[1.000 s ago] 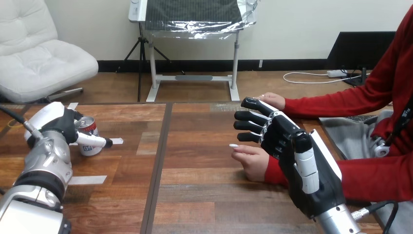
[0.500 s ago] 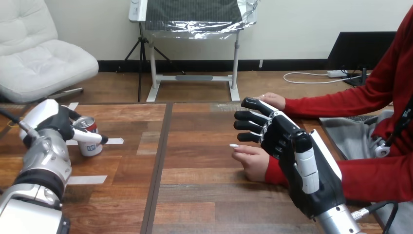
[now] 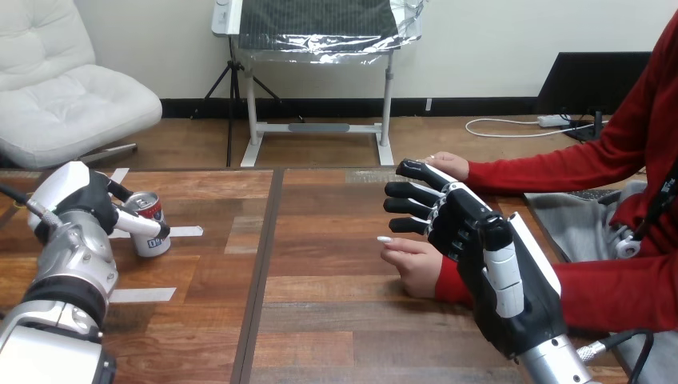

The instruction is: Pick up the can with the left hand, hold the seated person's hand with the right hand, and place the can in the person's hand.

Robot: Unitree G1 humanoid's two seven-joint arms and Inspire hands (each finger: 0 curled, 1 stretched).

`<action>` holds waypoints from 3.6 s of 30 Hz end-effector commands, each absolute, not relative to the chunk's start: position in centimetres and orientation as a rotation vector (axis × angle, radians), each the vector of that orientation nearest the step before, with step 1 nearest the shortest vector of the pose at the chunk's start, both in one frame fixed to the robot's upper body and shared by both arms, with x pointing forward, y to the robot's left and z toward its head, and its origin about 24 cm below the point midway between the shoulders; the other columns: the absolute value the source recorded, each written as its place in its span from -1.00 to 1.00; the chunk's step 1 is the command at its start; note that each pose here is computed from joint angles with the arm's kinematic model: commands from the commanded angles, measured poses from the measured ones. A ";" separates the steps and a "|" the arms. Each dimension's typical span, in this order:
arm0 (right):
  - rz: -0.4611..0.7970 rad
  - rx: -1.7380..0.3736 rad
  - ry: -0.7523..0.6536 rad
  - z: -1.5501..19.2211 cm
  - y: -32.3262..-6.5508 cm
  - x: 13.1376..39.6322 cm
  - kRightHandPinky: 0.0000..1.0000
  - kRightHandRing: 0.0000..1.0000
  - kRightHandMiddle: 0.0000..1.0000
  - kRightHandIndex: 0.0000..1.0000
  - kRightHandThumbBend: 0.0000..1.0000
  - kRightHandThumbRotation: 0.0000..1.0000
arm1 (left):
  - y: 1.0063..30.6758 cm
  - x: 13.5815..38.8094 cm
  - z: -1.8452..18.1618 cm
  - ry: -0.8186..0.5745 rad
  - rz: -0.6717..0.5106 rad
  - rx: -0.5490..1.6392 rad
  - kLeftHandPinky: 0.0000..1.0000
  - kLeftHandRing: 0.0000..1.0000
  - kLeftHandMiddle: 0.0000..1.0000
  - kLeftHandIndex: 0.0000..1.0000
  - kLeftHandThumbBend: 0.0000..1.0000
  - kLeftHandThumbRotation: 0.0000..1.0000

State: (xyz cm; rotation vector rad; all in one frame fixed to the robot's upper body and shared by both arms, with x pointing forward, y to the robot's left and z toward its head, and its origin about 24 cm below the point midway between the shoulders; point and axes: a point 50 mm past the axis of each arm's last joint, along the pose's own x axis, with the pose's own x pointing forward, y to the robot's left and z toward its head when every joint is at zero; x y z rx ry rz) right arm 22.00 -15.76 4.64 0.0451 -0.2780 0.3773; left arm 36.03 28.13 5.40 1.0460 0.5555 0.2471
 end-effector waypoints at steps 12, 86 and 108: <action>0.386 0.044 -0.366 6.5 -15.5 23.2 0.48 0.59 0.60 0.70 0.77 1.00 | 27.0 38.4 9.9 0.360 0.322 1.009 -0.37 -0.13 0.01 0.29 0.68 -0.78; 0.390 0.042 -0.365 6.4 -15.4 23.3 0.49 0.60 0.61 0.71 0.76 1.00 | 25.7 38.9 10.6 0.224 0.316 1.019 0.74 0.84 0.87 0.79 0.91 -0.27; 0.389 0.048 -0.365 6.3 -15.2 23.1 0.47 0.59 0.61 0.70 0.77 1.00 | 25.1 38.9 9.6 0.260 0.220 0.960 0.65 0.87 0.88 0.82 0.98 -0.11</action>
